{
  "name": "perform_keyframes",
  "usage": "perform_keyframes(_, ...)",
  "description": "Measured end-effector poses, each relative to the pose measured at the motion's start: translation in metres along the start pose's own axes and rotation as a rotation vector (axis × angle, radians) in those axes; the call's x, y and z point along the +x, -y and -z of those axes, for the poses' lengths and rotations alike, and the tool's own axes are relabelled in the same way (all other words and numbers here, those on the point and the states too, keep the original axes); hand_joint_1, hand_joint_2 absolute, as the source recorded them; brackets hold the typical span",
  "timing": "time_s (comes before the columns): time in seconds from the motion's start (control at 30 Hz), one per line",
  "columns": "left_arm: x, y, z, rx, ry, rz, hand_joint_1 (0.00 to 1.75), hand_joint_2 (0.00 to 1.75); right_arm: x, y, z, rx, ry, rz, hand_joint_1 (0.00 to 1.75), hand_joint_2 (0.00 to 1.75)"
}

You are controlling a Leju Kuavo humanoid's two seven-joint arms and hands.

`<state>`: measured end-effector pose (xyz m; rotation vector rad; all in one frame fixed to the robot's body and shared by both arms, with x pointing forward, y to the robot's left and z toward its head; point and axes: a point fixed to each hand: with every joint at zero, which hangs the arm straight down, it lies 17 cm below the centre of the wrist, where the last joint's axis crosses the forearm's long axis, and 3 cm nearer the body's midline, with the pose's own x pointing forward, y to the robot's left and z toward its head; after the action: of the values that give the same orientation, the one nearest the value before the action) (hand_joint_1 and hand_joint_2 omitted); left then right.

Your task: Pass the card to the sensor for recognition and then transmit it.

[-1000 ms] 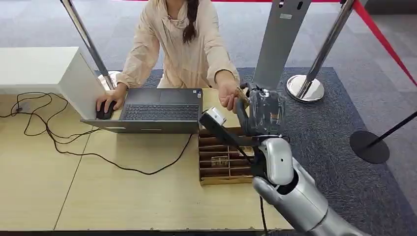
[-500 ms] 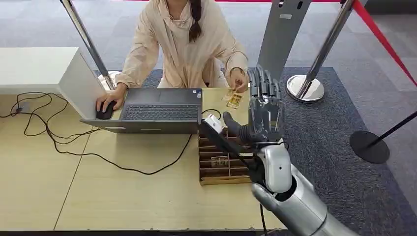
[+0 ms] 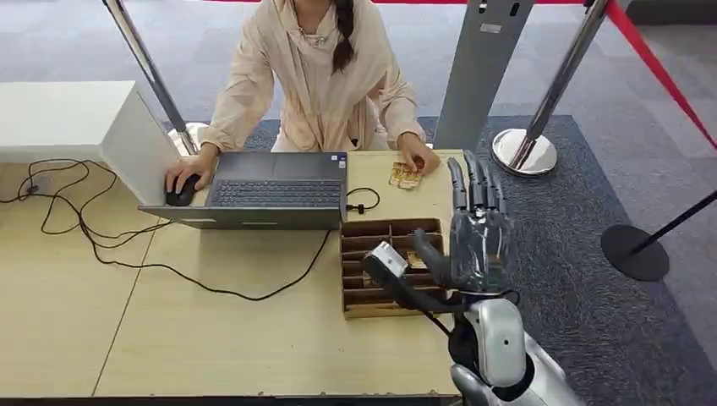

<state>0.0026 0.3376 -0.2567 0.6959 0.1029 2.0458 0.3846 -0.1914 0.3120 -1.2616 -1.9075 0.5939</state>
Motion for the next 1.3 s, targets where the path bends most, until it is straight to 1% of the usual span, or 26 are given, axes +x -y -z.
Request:
perform_keyframes(0.37, 0.002, 0.003, 0.0, -0.017, -0.008, -0.021, 0.0, 0.0, -0.028, 0.012, -0.036, -0.021, -0.069, 0.028, 0.0, 1.75)
perform_keyframes(0.53, -0.001, 0.003, -0.002, -0.022, -0.013, -0.025, 0.0, 0.0, -0.035, 0.017, -0.043, -0.019, -0.083, 0.026, 0.0, 1.75)
perform_keyframes(0.67, -0.002, 0.003, -0.003, -0.025, -0.012, -0.028, 0.0, 0.0, -0.044, 0.022, -0.053, -0.01, -0.119, 0.089, 0.0, 1.75)
perform_keyframes(0.97, -0.001, 0.007, -0.005, -0.033, -0.011, -0.043, 0.0, 0.0, -0.046, 0.029, -0.065, -0.002, -0.127, 0.128, 0.0, 1.75)
perform_keyframes(1.07, -0.001, 0.006, -0.005, -0.033, -0.013, -0.048, 0.0, 0.0, -0.047, 0.031, -0.068, -0.019, -0.14, 0.164, 0.0, 1.75)
perform_keyframes(1.13, -0.001, 0.007, -0.005, -0.033, -0.015, -0.051, 0.0, 0.0, -0.048, 0.029, -0.07, -0.018, -0.156, 0.196, 0.0, 1.75)
perform_keyframes(1.3, -0.001, 0.007, -0.005, -0.032, -0.016, -0.054, 0.0, 0.0, -0.042, 0.008, -0.08, 0.035, -0.175, 0.229, 0.0, 1.75)
